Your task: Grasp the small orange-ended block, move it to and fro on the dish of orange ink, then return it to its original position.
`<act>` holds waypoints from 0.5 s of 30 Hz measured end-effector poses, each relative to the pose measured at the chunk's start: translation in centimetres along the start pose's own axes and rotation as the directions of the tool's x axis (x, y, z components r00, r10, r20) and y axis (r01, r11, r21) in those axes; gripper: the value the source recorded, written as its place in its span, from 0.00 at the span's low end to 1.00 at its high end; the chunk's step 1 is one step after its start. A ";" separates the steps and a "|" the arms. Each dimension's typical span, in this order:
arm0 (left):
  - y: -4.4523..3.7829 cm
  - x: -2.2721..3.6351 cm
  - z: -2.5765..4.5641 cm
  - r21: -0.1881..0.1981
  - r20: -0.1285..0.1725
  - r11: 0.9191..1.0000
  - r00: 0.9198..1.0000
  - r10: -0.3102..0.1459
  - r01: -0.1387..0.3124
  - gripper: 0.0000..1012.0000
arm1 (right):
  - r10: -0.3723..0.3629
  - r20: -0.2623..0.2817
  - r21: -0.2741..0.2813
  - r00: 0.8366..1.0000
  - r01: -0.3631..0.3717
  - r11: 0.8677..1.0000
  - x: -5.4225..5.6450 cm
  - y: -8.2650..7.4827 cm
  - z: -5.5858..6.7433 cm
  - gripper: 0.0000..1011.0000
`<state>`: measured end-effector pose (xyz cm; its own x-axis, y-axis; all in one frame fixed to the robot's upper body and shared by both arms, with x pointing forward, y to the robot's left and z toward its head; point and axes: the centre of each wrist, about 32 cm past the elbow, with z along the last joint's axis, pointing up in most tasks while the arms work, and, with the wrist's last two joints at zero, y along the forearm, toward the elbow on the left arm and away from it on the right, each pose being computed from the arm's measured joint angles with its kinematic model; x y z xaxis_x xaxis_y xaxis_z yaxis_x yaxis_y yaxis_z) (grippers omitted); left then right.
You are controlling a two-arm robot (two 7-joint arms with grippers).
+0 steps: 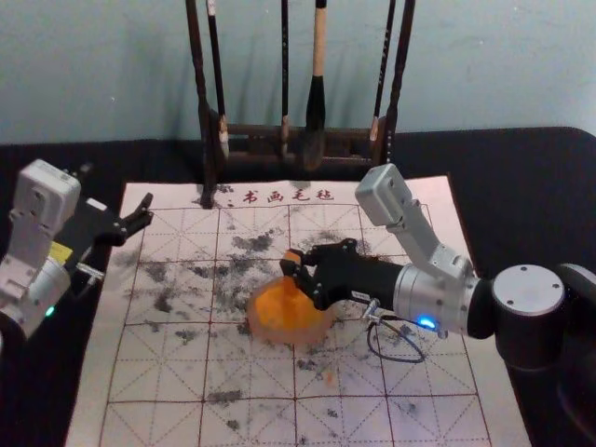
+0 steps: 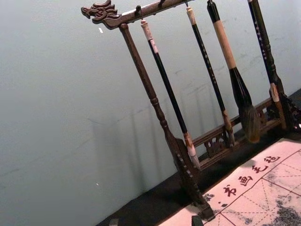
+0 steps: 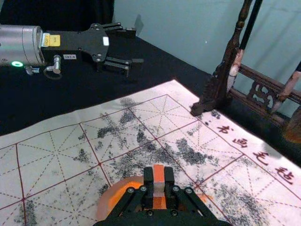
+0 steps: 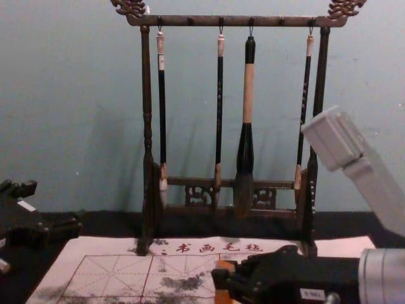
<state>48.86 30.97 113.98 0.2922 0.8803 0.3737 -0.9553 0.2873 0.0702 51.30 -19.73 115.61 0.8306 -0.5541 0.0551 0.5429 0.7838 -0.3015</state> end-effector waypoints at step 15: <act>0.00 0.00 0.00 0.000 0.000 1.000 1.000 0.000 0.000 0.99 | -0.001 -0.001 -0.009 1.000 0.001 1.000 0.1 -1.1 -0.5 0.12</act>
<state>48.86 30.97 113.98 0.2923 0.8803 0.3737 -0.9552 0.2873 0.0703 50.69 -20.74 115.50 0.8301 -0.5549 0.0546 0.5423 0.7808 -0.3104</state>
